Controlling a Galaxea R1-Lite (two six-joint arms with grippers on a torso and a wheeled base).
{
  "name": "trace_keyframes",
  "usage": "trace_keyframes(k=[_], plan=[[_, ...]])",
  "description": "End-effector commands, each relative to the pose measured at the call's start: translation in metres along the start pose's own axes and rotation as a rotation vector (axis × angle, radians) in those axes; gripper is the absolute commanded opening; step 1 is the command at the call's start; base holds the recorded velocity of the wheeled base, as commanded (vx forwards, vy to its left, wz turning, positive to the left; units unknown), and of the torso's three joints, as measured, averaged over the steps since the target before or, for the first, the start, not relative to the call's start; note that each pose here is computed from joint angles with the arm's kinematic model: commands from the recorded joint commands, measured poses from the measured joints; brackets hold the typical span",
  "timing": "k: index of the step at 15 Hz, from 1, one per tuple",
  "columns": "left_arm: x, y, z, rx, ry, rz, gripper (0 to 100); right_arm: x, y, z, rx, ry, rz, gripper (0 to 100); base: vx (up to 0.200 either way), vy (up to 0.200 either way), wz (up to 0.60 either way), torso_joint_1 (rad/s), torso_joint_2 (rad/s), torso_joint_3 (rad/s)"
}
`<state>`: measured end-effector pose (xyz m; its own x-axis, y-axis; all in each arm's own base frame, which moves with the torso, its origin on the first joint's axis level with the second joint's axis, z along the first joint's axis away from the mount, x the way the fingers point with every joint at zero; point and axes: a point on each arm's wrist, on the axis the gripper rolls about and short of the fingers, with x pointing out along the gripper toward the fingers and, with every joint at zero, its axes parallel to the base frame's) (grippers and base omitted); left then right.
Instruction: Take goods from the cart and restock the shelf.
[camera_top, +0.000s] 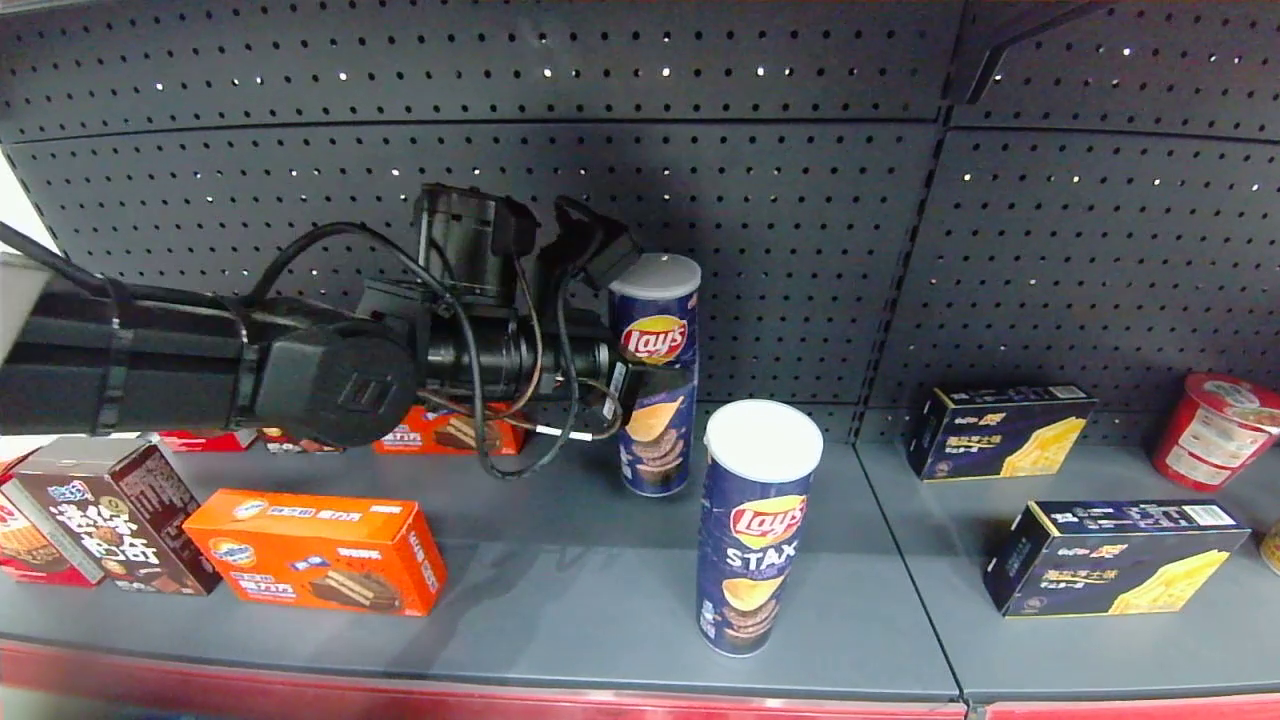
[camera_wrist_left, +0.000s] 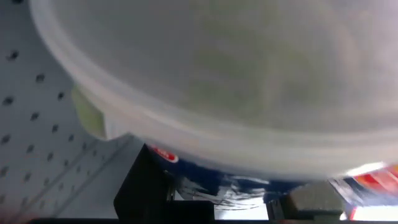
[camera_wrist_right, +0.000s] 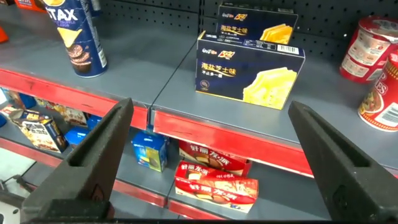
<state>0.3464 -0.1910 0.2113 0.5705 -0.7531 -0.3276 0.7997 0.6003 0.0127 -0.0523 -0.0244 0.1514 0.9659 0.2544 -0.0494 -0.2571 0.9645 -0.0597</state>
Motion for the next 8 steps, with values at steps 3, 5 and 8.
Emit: trace_keyframes(k=[3, 5, 8], plan=[[0.032, 0.010, -0.010, -0.004, 0.010, -0.007, 0, 0.001, 0.000, 0.002, 0.000, 0.007, 0.002, 100, 0.000, 0.000, 0.00, 0.000, 0.00, 0.000], [0.042, 0.014, -0.011, -0.001, 0.006, -0.006, 0, 0.001, 0.000, 0.003, 0.000, 0.008, 0.005, 100, 0.000, 0.000, 0.00, 0.000, 0.00, 0.000], [0.054, 0.016, -0.014, 0.001, 0.006, -0.029, 0, 0.002, 0.000, 0.002, 0.000, 0.010, 0.002, 100, 0.000, 0.000, 0.00, 0.000, 0.00, 0.000]])
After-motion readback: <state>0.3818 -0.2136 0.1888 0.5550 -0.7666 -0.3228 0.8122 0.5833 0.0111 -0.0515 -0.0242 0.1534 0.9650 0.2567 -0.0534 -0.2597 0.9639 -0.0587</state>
